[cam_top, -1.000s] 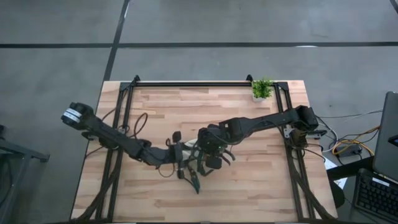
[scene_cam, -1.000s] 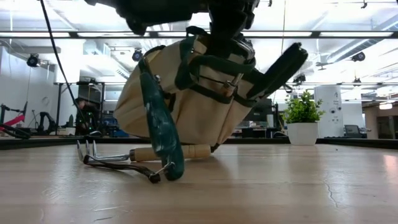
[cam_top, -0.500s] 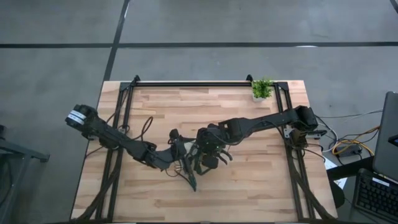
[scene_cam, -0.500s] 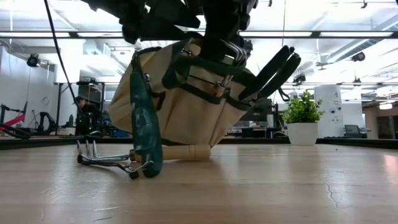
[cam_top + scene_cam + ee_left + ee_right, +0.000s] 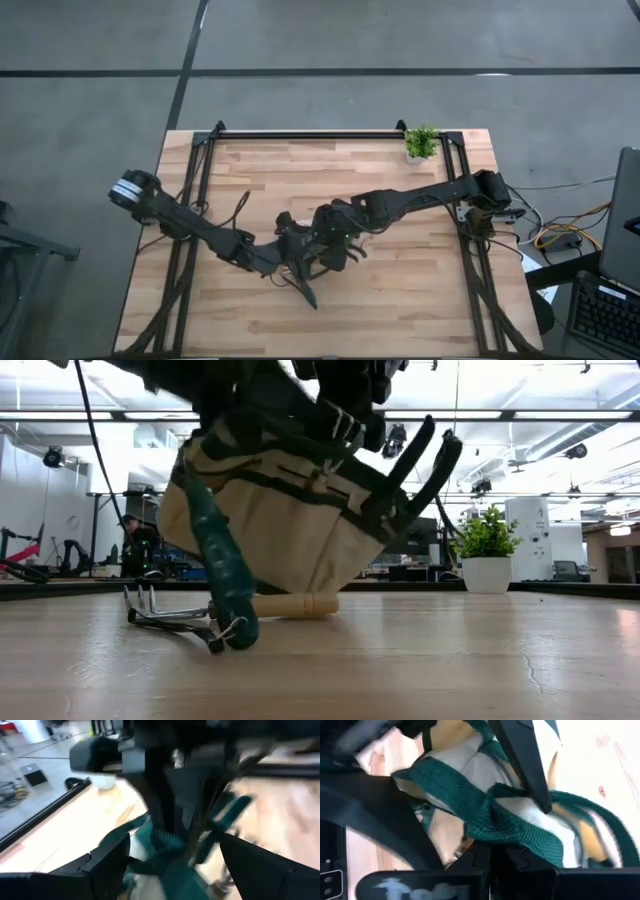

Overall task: Pick & Place Garden tools in Gardening bag
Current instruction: Adjust the gardening bag

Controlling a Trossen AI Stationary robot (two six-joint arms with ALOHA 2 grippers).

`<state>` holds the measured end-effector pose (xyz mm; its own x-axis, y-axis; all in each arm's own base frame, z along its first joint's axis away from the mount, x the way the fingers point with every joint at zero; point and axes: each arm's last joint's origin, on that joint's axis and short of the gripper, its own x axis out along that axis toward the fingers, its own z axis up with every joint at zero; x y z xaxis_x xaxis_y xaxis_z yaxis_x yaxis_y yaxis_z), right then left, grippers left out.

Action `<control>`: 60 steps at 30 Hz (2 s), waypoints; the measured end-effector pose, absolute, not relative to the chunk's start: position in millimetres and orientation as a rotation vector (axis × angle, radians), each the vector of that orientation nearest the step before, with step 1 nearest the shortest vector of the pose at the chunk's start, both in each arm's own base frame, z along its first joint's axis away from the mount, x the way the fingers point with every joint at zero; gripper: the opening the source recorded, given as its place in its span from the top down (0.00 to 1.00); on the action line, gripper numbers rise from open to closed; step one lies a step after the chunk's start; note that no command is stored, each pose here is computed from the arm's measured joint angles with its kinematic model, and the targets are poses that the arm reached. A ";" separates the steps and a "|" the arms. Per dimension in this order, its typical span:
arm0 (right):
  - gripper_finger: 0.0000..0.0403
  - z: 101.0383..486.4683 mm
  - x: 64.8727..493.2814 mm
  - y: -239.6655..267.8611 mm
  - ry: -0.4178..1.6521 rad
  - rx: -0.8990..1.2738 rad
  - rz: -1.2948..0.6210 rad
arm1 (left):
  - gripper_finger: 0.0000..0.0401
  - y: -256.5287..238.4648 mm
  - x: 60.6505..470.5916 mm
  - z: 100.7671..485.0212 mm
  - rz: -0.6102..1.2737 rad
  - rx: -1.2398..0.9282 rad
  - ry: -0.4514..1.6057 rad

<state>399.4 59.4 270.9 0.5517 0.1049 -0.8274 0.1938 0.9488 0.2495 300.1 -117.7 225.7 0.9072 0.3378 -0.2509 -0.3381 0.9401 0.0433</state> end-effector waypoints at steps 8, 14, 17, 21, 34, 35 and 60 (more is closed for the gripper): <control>0.98 268.8 395.7 62.8 1.030 0.304 -0.041 | 0.23 -114.1 296.6 217.6 0.446 0.060 0.316; 0.98 267.8 393.7 67.8 1.046 0.274 -0.012 | 0.23 -111.6 293.8 224.8 0.449 0.064 0.305; 0.98 266.7 392.0 67.2 1.068 0.260 -0.004 | 0.23 -108.8 292.8 227.0 0.457 0.062 0.306; 0.98 265.9 391.0 67.4 1.079 0.233 0.017 | 0.23 -104.8 291.6 227.1 0.511 0.077 0.310; 0.98 276.5 388.6 55.2 1.125 0.135 0.089 | 0.23 -73.4 288.8 212.4 0.715 0.026 0.407; 0.98 276.9 388.7 54.8 1.125 0.140 0.097 | 0.23 -73.3 289.1 212.7 0.714 0.032 0.407; 0.98 274.4 388.0 54.6 1.126 0.086 0.268 | 0.42 -14.9 307.1 221.4 0.598 -0.182 0.405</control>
<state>388.0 54.6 274.4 0.4025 0.2548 -0.8792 -0.1685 0.9647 0.2024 307.1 -14.9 221.4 0.7513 0.5088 -0.4204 -0.5791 0.8137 -0.0500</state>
